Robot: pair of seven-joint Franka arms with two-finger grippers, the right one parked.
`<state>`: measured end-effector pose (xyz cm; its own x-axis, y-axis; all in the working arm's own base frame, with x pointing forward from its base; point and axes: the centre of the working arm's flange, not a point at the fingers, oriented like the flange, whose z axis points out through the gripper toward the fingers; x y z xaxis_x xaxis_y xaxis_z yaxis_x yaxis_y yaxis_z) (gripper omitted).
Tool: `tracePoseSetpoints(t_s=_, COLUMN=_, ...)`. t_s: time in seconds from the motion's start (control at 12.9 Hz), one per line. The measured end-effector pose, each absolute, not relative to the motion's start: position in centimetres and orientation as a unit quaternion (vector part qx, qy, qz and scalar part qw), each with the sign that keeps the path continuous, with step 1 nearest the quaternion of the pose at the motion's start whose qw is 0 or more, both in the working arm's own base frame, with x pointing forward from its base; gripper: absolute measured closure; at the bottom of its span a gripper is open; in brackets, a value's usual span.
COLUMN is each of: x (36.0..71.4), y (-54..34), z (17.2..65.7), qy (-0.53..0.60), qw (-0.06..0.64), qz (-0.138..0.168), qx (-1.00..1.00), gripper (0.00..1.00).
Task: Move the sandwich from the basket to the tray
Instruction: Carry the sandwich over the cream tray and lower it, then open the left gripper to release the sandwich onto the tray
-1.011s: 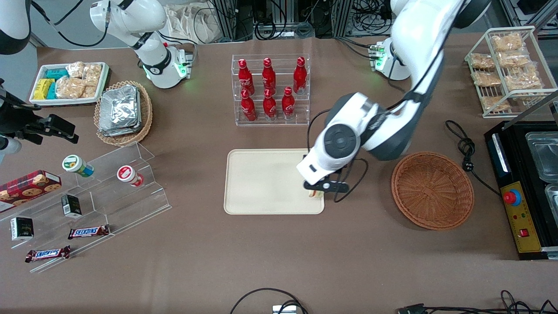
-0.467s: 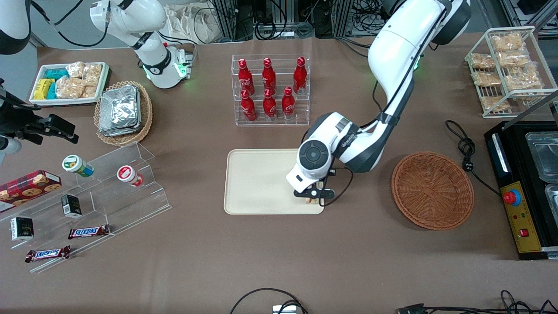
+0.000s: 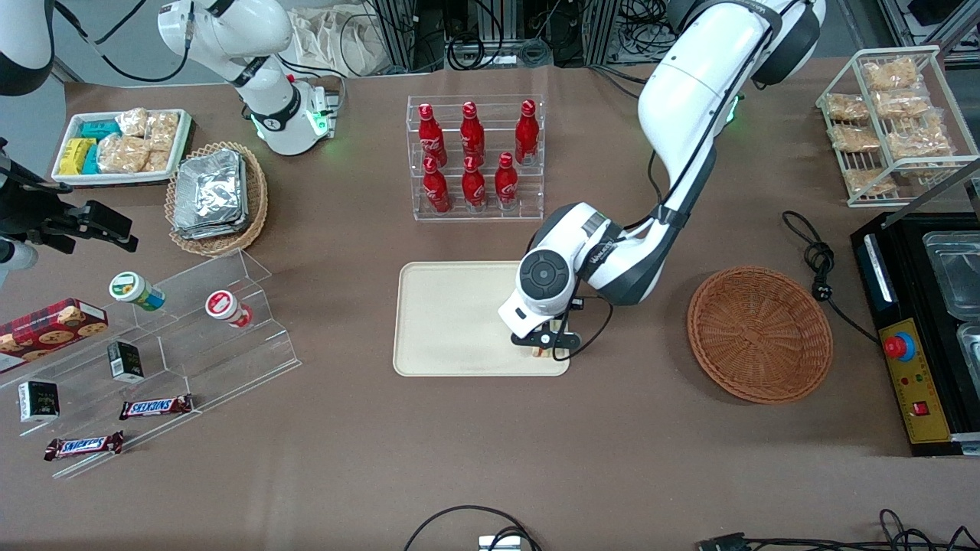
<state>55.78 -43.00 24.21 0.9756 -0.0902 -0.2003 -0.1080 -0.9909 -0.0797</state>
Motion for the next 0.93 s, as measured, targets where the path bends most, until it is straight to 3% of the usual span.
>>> tracePoseSetpoints(t_s=0.31, x=55.8, y=-42.9, z=23.9, qy=0.048, qw=0.047, qz=0.1, qx=-0.993, gripper=0.79)
tracePoseSetpoints(t_s=0.39, x=56.0, y=-42.7, z=23.8, qy=0.047, qw=0.049, qz=0.099, qx=-0.993, gripper=0.73)
tracePoseSetpoints(t_s=0.7, x=56.3, y=-43.0, z=25.8, qy=0.047, qw=0.044, qz=0.08, qx=-0.995, gripper=0.3)
tracePoseSetpoints(t_s=0.93, x=57.3, y=-41.9, z=31.3, qy=0.025, qw=0.019, qz=0.053, qx=-0.998, gripper=0.0)
